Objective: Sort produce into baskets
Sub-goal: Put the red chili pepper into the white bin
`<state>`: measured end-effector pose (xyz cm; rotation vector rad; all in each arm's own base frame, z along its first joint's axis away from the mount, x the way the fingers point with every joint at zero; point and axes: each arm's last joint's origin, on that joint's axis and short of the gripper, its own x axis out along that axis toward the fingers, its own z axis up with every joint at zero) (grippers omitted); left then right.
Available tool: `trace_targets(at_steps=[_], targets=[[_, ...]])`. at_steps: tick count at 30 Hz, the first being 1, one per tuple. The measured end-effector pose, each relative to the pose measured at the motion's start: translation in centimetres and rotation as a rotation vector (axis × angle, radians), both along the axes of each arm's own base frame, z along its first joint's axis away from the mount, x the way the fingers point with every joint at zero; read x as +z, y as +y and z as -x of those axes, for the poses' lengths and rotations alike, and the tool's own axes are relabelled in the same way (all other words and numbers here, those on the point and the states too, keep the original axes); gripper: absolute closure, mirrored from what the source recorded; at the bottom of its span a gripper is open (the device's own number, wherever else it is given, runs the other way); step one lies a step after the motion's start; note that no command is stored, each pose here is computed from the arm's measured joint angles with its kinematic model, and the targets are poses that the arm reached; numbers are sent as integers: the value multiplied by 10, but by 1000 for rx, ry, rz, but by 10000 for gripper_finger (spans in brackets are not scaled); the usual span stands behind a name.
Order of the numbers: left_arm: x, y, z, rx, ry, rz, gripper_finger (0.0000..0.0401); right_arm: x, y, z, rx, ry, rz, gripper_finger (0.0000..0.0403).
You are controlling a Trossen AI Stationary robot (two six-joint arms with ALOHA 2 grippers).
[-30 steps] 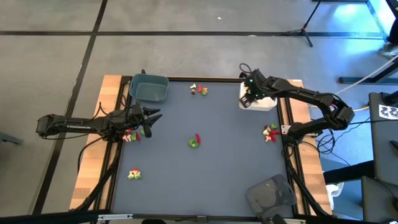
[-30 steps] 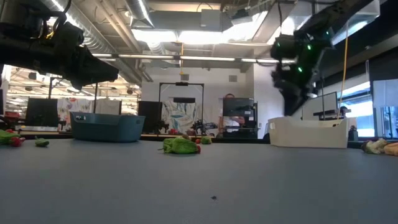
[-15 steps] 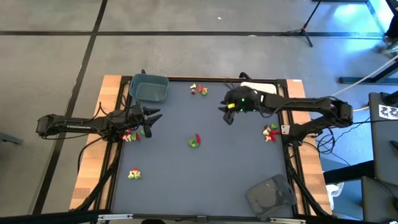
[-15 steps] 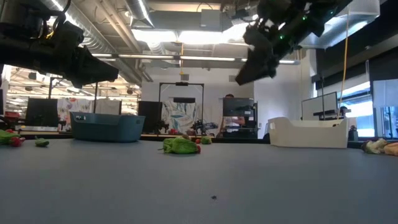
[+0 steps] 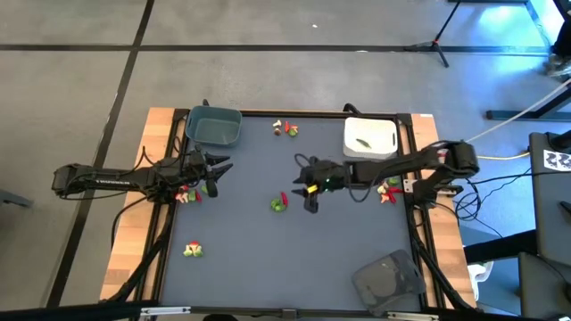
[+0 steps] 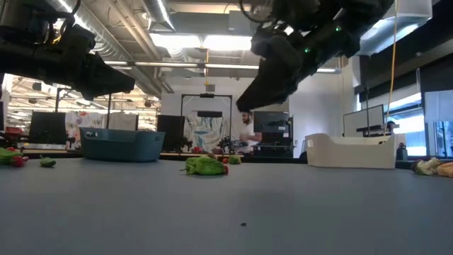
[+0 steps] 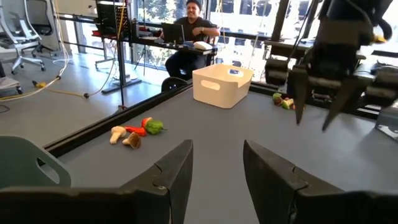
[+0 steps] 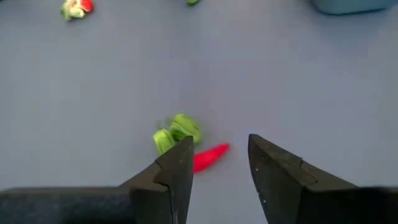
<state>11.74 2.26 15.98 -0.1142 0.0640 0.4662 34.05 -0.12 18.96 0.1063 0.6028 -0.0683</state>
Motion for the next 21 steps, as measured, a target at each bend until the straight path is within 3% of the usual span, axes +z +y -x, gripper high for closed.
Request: trace_targets(at_steps=[21], targets=[[0,0,0,0,-1,5,263,-56,5,-47,-87,120,-96,249]])
